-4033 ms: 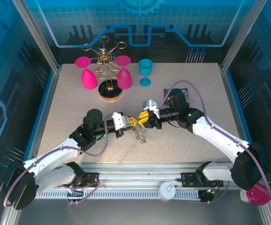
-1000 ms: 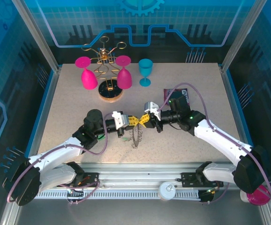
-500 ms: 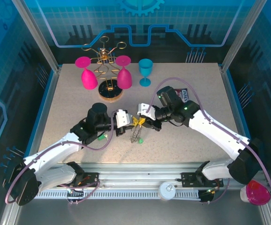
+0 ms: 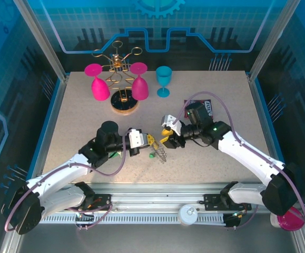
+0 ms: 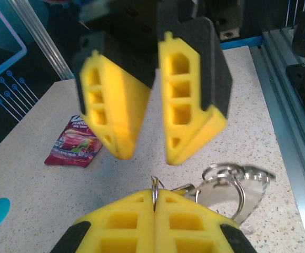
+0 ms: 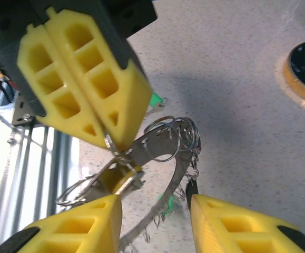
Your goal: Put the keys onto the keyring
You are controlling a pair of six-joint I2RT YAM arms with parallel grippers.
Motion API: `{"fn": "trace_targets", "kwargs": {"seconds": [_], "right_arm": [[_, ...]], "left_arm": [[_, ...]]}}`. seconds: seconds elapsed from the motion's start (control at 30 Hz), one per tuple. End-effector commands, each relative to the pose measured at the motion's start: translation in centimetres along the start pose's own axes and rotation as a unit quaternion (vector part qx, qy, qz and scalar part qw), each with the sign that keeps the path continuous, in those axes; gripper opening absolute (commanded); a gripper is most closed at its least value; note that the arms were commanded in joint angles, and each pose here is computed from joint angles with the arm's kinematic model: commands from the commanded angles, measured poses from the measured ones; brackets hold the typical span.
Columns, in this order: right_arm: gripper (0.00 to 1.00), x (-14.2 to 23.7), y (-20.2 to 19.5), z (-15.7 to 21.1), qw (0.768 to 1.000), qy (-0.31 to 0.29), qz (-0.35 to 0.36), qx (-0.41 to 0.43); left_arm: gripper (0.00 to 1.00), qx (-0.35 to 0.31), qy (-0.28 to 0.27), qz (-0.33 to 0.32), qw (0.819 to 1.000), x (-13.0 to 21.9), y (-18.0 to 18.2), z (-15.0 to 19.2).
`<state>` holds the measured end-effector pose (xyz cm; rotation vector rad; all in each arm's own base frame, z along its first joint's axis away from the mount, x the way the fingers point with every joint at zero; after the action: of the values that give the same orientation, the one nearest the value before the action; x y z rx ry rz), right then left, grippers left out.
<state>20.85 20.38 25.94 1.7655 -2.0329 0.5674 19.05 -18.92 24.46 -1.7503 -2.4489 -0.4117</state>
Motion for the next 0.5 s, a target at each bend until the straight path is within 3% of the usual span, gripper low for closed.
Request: {"fn": "trace_targets", "kwargs": {"seconds": [0.0,0.2,0.47], "right_arm": [[0.4,0.14,0.27,-0.85,0.998,-0.056,-0.016,-0.011],[0.35,0.2,0.39,-1.31,0.996,-0.079,-0.03,-0.001],[0.19,0.39,0.64,-1.53,0.996,-0.085,-0.04,0.004]], "left_arm": [[0.0,-0.035,-0.059,-0.003,0.998,0.61,-0.1,-2.05],[0.0,-0.035,-0.064,0.005,0.997,0.84,-0.39,-2.09],[0.0,-0.035,-0.066,0.017,0.997,0.96,-0.71,-2.07]]}}
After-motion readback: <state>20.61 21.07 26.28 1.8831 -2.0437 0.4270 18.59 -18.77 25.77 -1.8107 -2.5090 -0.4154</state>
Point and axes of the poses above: each hand's point on the last joint's axis, 136 mm out from that joint toward the fingers, its own x axis back along the fingers, its own y axis along the line the jaws close on, z = x × y, the point moved 9 cm from there along x, back along the fingers, and after that the axes turned 9 degrees about x, right-handed, at the moved point
